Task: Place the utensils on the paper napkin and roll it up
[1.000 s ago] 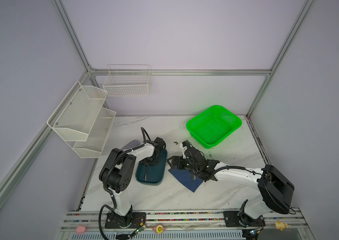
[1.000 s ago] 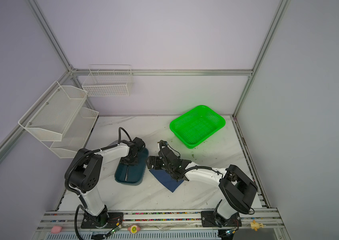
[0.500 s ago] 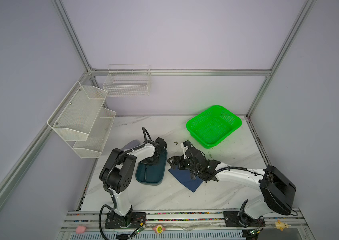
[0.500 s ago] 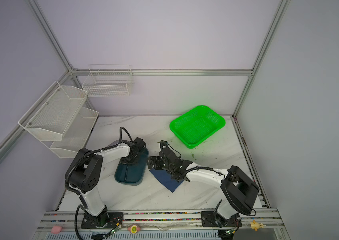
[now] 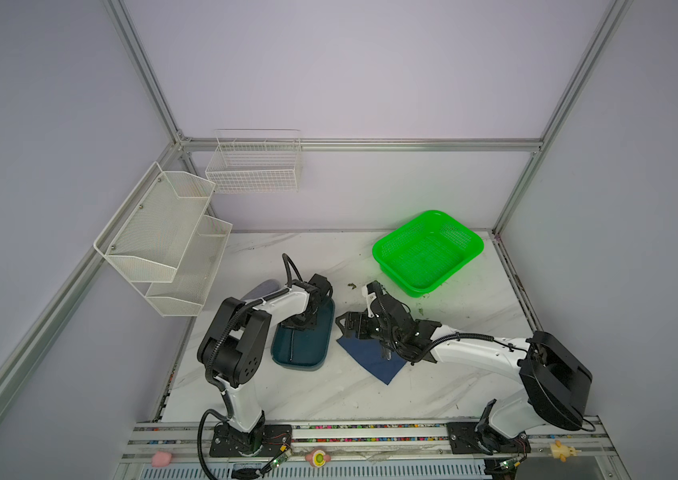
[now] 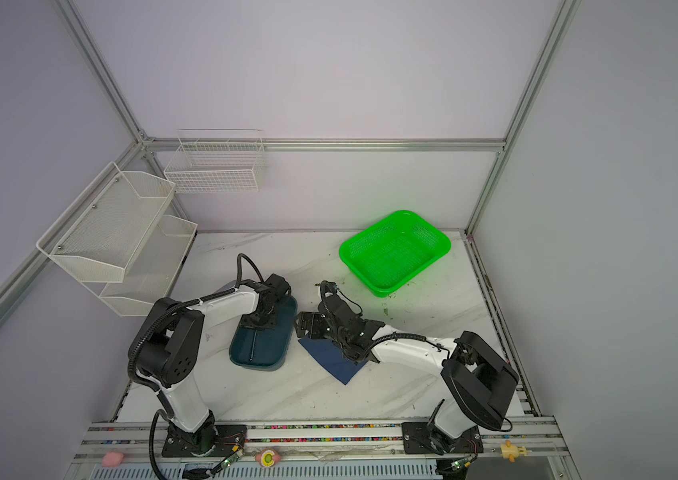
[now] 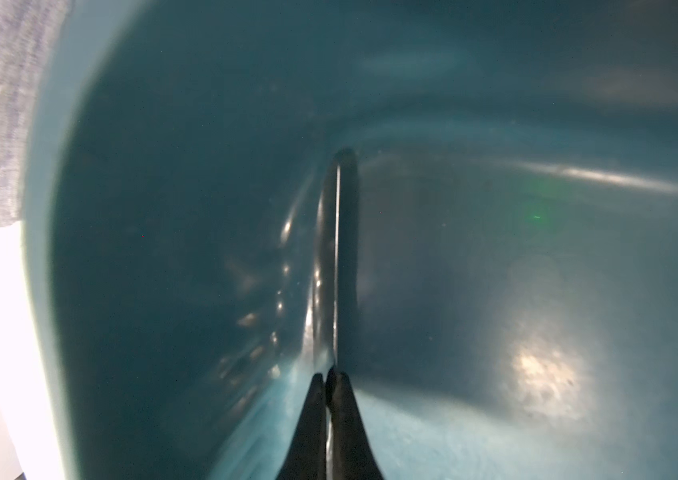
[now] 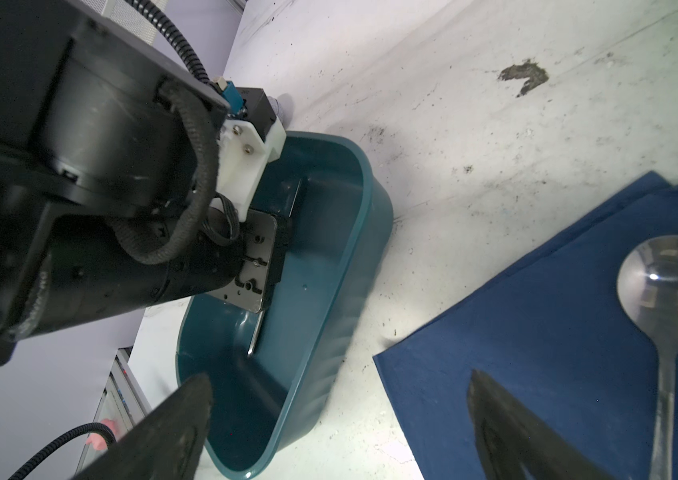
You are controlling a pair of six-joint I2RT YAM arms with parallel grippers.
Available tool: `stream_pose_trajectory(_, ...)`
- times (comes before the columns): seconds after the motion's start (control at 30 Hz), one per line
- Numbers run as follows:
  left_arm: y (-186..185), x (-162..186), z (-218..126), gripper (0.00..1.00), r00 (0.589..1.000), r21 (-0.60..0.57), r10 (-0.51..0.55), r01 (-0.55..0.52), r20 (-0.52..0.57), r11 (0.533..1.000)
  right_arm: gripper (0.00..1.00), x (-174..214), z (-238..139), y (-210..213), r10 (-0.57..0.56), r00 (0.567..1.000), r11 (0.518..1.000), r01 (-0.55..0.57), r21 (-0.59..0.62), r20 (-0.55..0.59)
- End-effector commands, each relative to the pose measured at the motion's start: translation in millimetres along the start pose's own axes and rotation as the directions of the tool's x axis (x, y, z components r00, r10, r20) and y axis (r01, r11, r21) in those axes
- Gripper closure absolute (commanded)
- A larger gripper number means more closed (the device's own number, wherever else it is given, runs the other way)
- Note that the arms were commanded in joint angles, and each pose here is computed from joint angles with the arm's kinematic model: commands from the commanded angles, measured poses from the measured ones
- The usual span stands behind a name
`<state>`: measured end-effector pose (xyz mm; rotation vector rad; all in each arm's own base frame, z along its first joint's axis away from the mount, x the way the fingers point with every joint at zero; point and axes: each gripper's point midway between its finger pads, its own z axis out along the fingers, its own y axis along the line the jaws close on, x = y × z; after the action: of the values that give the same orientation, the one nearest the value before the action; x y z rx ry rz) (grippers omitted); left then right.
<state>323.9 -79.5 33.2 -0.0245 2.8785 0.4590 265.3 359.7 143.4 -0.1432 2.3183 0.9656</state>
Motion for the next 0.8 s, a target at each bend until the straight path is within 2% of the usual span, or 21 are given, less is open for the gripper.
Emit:
stream_pose_trajectory(0.0, -19.9, 12.2, -5.0, 1.00, 0.999, 0.149, -0.017, 0.023, -0.038, 0.989, 0.03, -0.4, -5.5, -1.2, 0.004, 1.000, 1.000, -0.004, 0.015, 0.005)
stream_pose_trajectory(0.2, -25.7, 12.8, -3.4, 1.00, 0.997, 0.213, -0.052, 0.062, -0.050, 0.975, 0.03, 0.9, -3.8, -2.4, 0.007, 1.000, 1.000, -0.007, 0.018, 0.002)
stream_pose_trajectory(0.77, -17.9, 30.3, 14.3, 0.97, 0.992, 0.171, -0.092, 0.106, -0.087, 0.979, 0.03, 2.6, -0.4, -4.3, 0.009, 1.000, 1.000, -0.009, 0.030, -0.011)
